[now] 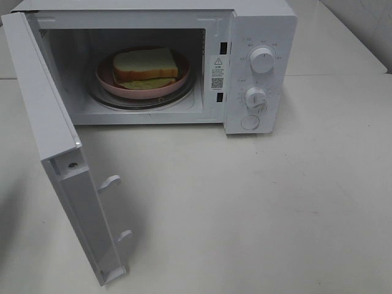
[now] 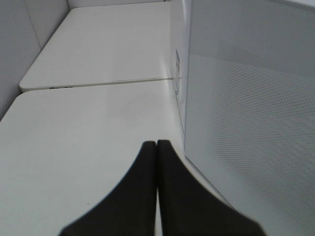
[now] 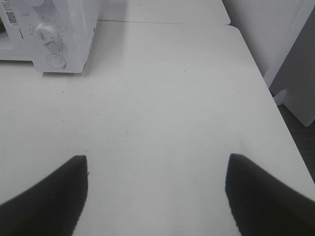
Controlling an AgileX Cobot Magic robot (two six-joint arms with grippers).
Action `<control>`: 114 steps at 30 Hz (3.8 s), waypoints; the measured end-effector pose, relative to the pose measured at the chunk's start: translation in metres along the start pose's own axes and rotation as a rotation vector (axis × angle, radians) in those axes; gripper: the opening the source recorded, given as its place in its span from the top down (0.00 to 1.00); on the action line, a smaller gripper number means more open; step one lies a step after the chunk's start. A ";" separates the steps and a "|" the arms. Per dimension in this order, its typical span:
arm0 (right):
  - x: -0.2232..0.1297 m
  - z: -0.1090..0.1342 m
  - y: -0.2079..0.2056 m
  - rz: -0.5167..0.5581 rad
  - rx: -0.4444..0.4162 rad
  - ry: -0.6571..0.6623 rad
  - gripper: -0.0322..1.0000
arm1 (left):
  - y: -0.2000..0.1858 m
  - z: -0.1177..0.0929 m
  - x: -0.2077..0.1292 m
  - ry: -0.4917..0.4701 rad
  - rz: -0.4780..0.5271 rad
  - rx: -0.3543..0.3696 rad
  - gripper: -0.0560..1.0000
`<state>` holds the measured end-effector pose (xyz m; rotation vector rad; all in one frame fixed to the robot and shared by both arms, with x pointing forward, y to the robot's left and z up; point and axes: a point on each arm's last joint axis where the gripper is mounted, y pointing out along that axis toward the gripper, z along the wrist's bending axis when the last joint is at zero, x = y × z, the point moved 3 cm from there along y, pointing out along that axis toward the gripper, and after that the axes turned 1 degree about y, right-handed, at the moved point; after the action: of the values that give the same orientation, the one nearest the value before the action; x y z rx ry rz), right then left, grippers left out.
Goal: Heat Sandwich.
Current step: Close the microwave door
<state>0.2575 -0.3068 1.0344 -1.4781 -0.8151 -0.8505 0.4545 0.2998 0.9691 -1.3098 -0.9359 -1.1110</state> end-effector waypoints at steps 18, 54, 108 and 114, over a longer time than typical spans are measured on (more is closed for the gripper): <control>0.000 0.000 0.000 0.000 0.000 0.000 0.24 | 0.048 -0.052 -0.006 0.032 -0.042 -0.311 0.95; 0.000 0.000 0.000 0.000 0.000 0.000 0.24 | 0.111 -0.183 0.006 0.011 -0.029 -0.398 0.95; 0.000 0.000 0.000 0.000 0.001 0.000 0.24 | 0.174 -0.275 0.024 0.031 0.115 -0.436 0.95; 0.000 0.000 0.000 0.000 0.001 0.000 0.24 | 0.172 -0.274 0.029 0.019 0.122 -0.439 0.95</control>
<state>0.2575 -0.3067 1.0344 -1.4770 -0.8150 -0.8503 0.6063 0.0148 0.9364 -1.6817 -0.6047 -1.2745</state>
